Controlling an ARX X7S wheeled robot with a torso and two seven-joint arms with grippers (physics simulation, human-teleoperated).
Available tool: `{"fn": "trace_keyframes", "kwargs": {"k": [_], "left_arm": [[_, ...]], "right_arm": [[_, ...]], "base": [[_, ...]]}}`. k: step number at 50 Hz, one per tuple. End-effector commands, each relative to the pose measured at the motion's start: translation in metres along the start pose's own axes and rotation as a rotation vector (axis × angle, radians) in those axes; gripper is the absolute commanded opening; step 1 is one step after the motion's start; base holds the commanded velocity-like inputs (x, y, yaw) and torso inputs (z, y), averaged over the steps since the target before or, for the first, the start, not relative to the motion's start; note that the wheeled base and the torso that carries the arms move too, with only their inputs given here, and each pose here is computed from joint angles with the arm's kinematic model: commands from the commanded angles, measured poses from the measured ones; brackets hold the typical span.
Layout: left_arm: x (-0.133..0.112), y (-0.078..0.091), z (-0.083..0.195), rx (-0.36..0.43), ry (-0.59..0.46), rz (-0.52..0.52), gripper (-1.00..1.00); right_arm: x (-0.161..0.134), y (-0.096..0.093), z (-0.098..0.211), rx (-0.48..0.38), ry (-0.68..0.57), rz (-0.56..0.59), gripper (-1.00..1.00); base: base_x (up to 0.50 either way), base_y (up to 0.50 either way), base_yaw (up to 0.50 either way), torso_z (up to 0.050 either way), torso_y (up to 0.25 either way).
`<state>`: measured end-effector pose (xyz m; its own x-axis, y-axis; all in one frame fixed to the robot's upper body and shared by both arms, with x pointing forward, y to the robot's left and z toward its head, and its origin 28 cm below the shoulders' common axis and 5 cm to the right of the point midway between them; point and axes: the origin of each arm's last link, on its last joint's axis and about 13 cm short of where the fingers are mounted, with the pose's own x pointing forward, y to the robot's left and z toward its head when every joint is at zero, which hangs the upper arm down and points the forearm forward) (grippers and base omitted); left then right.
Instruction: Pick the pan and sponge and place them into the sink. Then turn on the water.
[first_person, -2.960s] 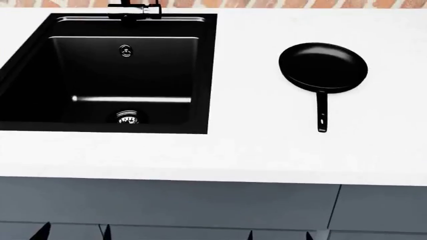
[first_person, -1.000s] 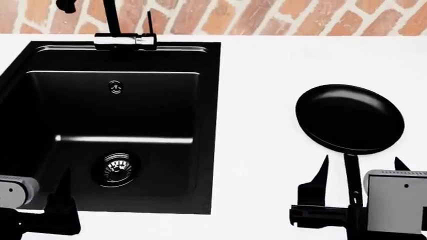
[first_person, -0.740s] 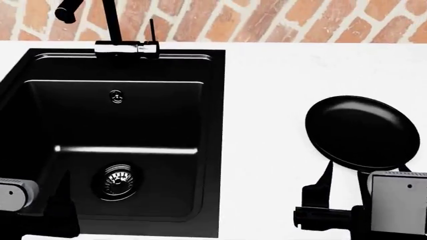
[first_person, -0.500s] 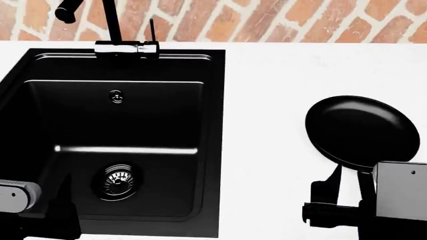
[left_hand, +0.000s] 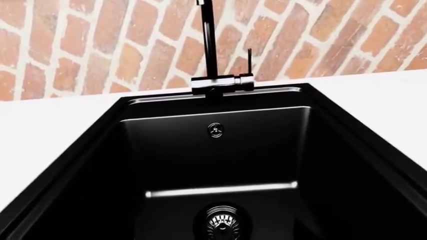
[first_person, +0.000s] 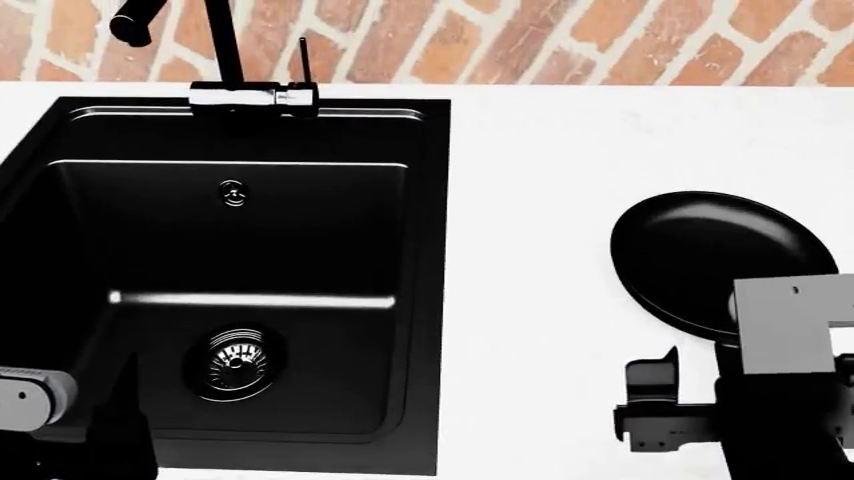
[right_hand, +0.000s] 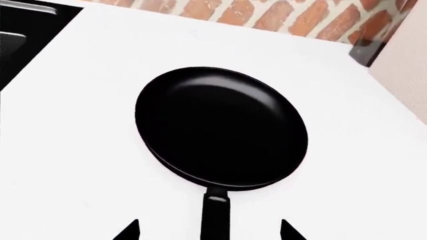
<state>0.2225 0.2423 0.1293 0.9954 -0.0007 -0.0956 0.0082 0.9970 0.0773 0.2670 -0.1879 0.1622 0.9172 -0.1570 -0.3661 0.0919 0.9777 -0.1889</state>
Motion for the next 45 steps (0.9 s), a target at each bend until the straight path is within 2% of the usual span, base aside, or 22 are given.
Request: {"fn": "trace_keyframes", "kwargs": {"k": [1,3,11,14,25,35,36,45], "left_arm": [[0.000,0.001,-0.003,-0.006,0.003,0.007,1.00],[0.000,0.001,-0.003,-0.007,0.004,0.010,1.00],[0.001,0.000,-0.005,-0.005,0.012,0.007,1.00],[-0.002,0.005,-0.006,-0.005,0.016,0.014,1.00],[0.000,0.003,-0.006,-0.007,0.015,0.017,1.00],[-0.001,0.004,-0.007,-0.007,0.016,0.018,1.00],[-0.001,0.004,-0.007,-0.007,0.016,0.017,1.00],[-0.002,0.004,-0.007,-0.006,0.017,0.014,1.00]], "right_arm": [[0.013,-0.006,0.004,-0.009,0.112,0.021,1.00],[0.013,-0.008,0.005,0.022,0.110,0.013,1.00],[0.020,-0.012,0.013,0.029,0.118,0.015,1.00],[0.026,-0.010,0.014,0.027,0.142,0.038,1.00],[0.038,-0.011,0.015,-0.022,0.250,0.064,1.00],[0.047,-0.018,0.020,0.023,0.243,0.048,1.00],[0.047,-0.018,0.019,0.024,0.244,0.049,-1.00],[0.047,-0.021,0.018,0.064,0.227,0.055,-1.00]], "base": [[0.00,0.00,0.00,0.000,0.000],[0.00,0.00,0.00,0.000,0.000],[0.00,0.00,0.00,0.000,0.000],[0.00,0.00,0.00,0.000,0.000],[0.00,0.00,0.00,0.000,0.000],[0.00,0.00,0.00,0.000,0.000],[0.00,0.00,0.00,0.000,0.000],[0.00,0.00,0.00,0.000,0.000]]}}
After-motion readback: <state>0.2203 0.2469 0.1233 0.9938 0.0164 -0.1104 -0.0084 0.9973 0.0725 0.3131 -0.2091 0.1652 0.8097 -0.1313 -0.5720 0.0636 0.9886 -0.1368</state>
